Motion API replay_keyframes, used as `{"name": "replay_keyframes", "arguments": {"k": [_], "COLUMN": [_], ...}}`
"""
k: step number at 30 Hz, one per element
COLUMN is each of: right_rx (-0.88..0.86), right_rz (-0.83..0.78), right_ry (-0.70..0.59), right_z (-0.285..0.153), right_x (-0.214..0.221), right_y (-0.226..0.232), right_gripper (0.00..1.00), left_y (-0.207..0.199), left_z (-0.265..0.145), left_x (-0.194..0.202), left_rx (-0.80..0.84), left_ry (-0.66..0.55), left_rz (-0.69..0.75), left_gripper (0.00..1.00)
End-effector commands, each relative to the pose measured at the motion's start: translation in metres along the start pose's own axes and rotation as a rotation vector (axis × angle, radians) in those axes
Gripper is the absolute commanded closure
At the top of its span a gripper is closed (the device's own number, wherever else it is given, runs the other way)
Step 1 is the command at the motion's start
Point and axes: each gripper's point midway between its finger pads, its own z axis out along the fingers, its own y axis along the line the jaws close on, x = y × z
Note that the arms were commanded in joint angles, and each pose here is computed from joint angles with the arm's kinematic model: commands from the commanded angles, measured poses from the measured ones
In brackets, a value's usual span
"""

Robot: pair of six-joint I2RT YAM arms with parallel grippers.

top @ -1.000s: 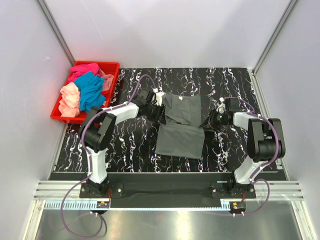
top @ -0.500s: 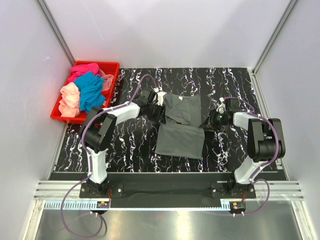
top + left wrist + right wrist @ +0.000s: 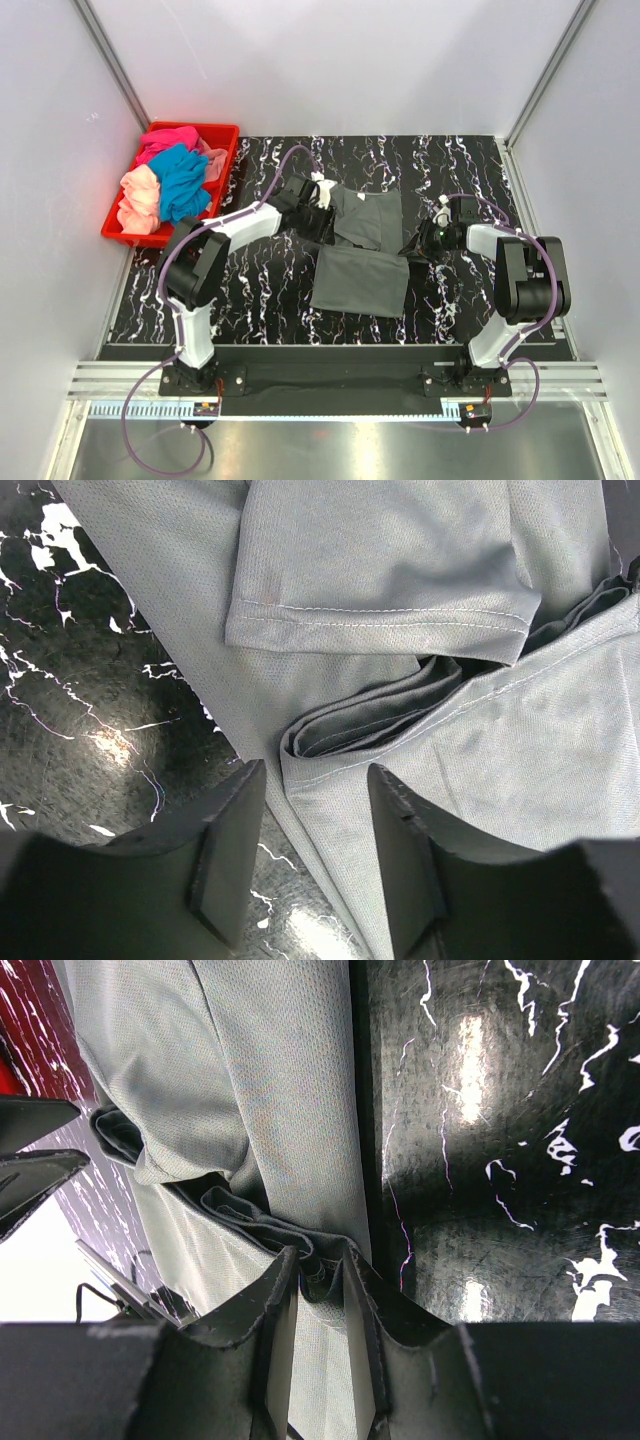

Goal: Fold and stack the t-shirts
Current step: Fold the tshirt

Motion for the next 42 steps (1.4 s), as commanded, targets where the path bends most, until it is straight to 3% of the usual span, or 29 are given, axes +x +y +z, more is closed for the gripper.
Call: {"name": "replay_keyframes", "arguments": {"k": [1,25,31,35,37,39,42], "right_rx": [-0.021,-0.017,-0.018,-0.045,-0.063,-0.085,-0.111], "right_rz": [-0.02,-0.019,-0.019,-0.021,-0.03,-0.041,-0.06], "right_ry": [-0.011,-0.006,-0.008,-0.005,-0.006,-0.017,-0.034], "right_z": [-0.001,0.002,0.002,0.001,0.0,-0.004,-0.012], "right_x": [-0.004,-0.007,-0.007,-0.008,-0.009,-0.011,-0.012], "right_y": [0.006,0.005,0.006,0.011,0.016,0.023,0.032], "right_gripper": [0.68,0.68,0.69,0.84,1.0,1.0,1.0], "left_y": [-0.008,-0.001,-0.005,-0.012,-0.015,-0.019,-0.019], "left_z": [-0.008,0.015,0.015,0.015,0.015,0.011,0.001], "left_x": [-0.027,0.002,0.003,0.0,0.0,0.0,-0.005], "left_rx": [0.019,0.041,0.066,0.101,0.113,0.125,0.096], "left_ry": [-0.073,-0.006,-0.008,-0.015,-0.01,-0.011,-0.033], "left_rz": [0.031,0.019,0.012,-0.009,-0.022,-0.033,-0.051], "left_gripper": [0.52,0.55,0.63,0.77,0.93,1.0,1.0]}}
